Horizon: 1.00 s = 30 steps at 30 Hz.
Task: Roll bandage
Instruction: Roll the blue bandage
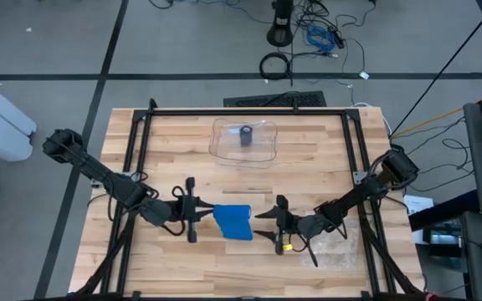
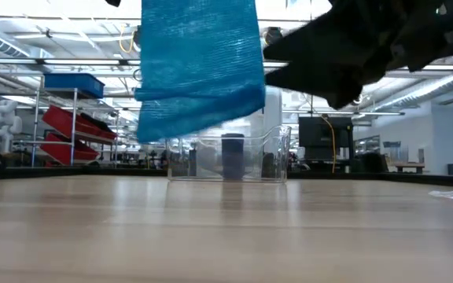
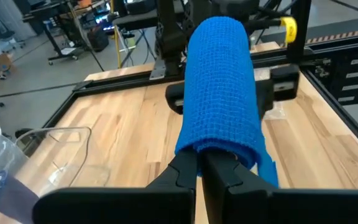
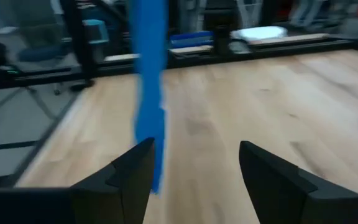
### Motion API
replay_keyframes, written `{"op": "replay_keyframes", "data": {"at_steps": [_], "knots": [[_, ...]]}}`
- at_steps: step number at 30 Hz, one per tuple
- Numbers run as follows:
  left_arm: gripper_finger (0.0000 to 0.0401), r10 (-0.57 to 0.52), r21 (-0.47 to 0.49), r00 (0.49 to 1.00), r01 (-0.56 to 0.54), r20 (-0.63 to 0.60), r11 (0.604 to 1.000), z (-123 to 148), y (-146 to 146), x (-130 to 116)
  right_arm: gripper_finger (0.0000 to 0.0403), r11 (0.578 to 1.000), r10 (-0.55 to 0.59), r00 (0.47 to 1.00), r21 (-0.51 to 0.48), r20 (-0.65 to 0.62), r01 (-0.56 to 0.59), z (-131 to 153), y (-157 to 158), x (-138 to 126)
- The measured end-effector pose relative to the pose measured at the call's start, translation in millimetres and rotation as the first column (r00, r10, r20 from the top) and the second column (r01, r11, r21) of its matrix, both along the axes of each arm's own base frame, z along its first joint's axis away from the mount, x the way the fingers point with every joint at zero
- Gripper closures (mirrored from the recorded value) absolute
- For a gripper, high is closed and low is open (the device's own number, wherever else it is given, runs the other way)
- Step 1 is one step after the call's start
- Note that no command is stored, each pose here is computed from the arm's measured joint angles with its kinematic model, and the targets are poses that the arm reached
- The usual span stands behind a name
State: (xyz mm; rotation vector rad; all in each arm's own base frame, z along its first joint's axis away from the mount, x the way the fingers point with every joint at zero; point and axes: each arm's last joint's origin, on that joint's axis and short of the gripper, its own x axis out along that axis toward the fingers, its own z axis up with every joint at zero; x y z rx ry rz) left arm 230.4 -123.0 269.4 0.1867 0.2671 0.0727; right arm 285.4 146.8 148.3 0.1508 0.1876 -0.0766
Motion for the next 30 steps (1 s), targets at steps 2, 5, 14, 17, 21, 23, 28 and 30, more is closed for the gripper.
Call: {"op": "replay_keyframes", "data": {"at_steps": [2, 5, 14, 17, 21, 23, 28, 30], "knots": [[0.0395, 0.003, 0.002, 1.0, -0.003, -0.004, 1.0, -2, 0, 2, 0.0185, 0.998, 0.06, 0.998, 0.017, 0.005, -0.061, 3, 3, 2], [0.0395, 0.01, 0.003, 1.0, -0.01, -0.006, 1.0, -3, 1, 4, 0.0185, 0.985, 0.17, 0.985, 0.023, 0.013, -0.171, 8, 9, 6], [0.0395, -0.024, -0.078, 1.0, 0.024, 0.0, 0.997, -2, 5, 8, 0.0186, 0.998, -0.013, 1.0, 0.059, -0.021, 0.014, -23, 10, 43], [0.0395, -0.024, -0.079, 1.0, 0.024, -0.006, 0.997, -3, 5, 8, 0.0191, 0.999, -0.008, 1.0, 0.052, -0.013, 0.008, -25, 13, 53], [0.0395, -0.047, -0.092, 0.998, 0.044, -0.031, 0.995, -5, 5, 7, 0.0226, 1.0, 0.001, 1.0, 0.029, 0.006, -0.001, -20, 15, 57], [0.0395, -0.045, -0.09, 0.998, 0.041, -0.048, 0.995, -7, 5, 7, 0.0272, 1.0, 0.003, 1.0, 0.021, 0.008, -0.003, -18, 15, 57], [0.0395, -0.039, -0.145, 0.997, 0.03, -0.064, 0.989, -8, 9, 8, 0.039, 0.999, 0.008, 0.999, -0.037, -0.045, -0.01, -23, 14, 56], [0.0395, -0.048, -0.169, 0.997, 0.036, -0.066, 0.985, -8, 11, 9, 0.0399, 0.999, 0.006, 0.997, -0.038, -0.071, -0.008, -26, 14, 55]]}}
